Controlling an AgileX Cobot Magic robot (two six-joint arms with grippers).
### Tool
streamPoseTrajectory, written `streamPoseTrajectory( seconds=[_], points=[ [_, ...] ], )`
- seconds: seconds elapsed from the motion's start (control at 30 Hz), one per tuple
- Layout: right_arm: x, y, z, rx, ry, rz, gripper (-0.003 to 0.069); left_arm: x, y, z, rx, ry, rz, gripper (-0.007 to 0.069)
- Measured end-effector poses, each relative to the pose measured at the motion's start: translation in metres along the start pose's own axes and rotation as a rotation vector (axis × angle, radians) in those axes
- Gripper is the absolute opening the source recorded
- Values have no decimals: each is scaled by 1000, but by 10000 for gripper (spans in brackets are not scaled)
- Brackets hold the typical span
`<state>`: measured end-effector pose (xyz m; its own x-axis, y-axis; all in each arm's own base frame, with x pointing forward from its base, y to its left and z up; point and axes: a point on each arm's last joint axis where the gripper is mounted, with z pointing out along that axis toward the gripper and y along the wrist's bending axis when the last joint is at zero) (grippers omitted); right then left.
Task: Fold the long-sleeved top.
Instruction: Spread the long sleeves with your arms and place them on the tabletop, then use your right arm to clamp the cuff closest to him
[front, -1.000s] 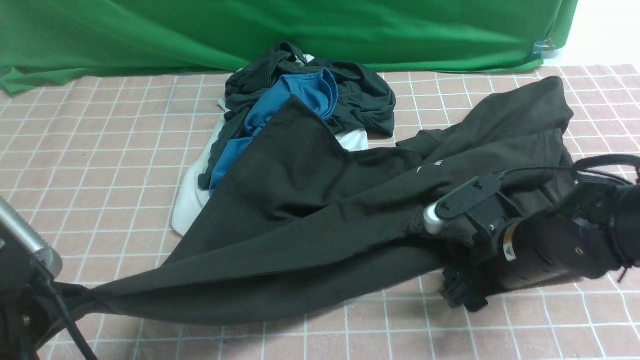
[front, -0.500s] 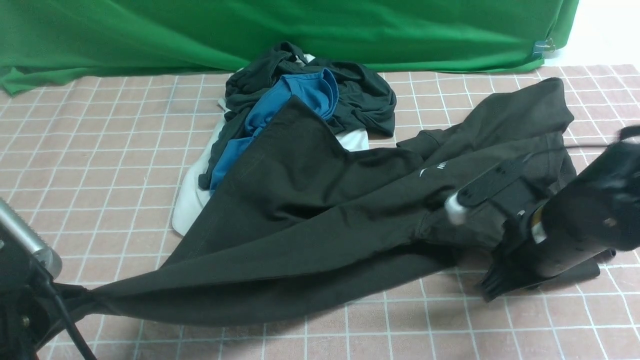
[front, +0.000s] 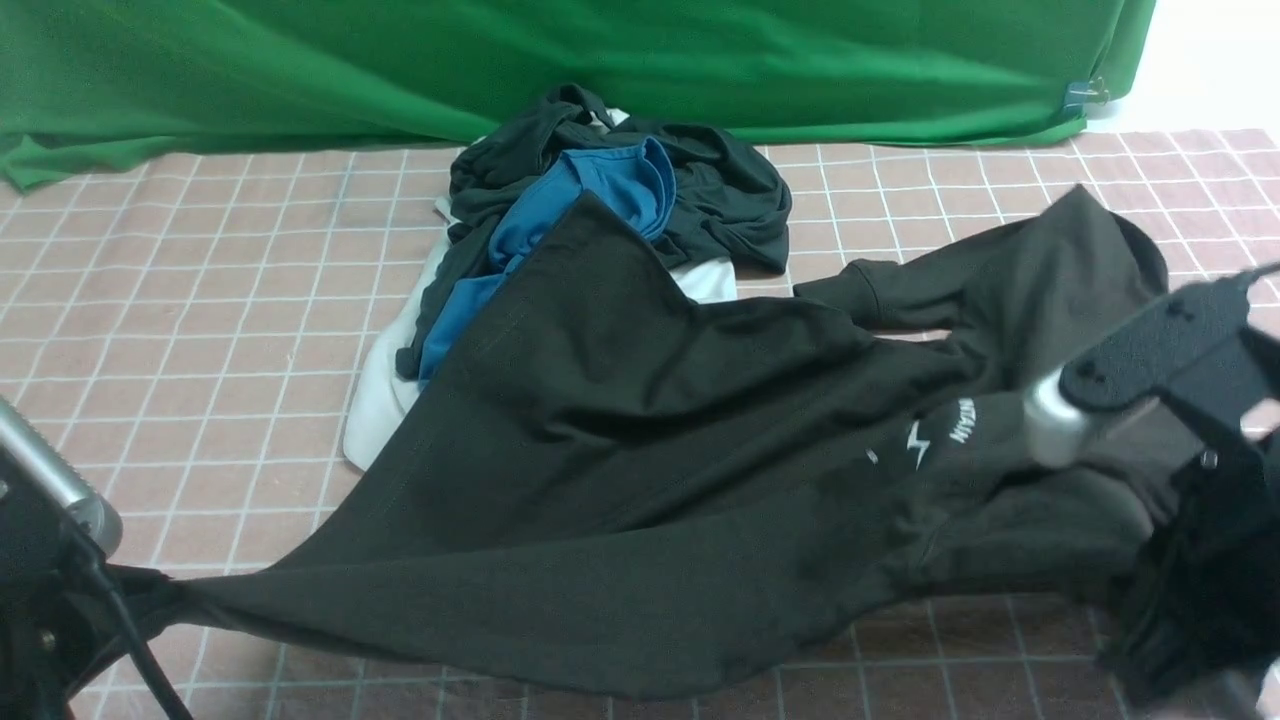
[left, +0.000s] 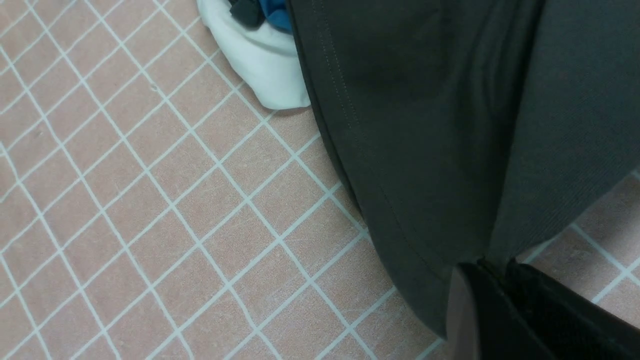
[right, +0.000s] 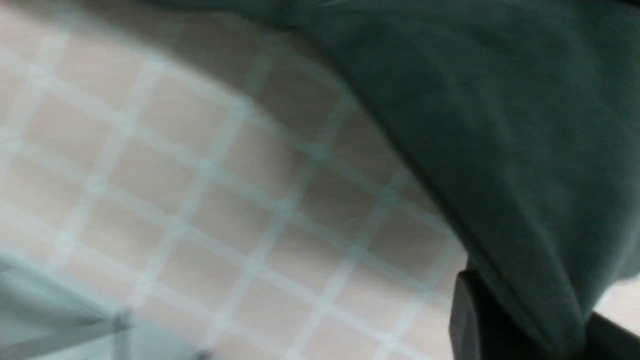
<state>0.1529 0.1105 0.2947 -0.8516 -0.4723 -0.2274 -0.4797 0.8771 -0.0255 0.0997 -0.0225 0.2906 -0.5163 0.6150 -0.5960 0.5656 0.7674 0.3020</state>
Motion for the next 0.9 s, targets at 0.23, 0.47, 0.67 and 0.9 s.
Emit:
streamPoseTrajectory(
  seconds=[0.23, 0.47, 0.67, 0.9],
  points=[
    [29, 33, 19, -114, 116, -115, 69, 1, 1, 0, -8, 6, 7, 33],
    [21, -5, 23, 301, 22, -84, 73, -1, 2, 0, -17, -8, 7, 33],
    [5, -17, -9, 383, -151, -22, 79, -1, 2, 0, -17, -7, 4, 33],
    [-10, -18, -38, 387, -293, -170, 76, -1, 2, 0, -17, -7, 5, 33]
  ],
)
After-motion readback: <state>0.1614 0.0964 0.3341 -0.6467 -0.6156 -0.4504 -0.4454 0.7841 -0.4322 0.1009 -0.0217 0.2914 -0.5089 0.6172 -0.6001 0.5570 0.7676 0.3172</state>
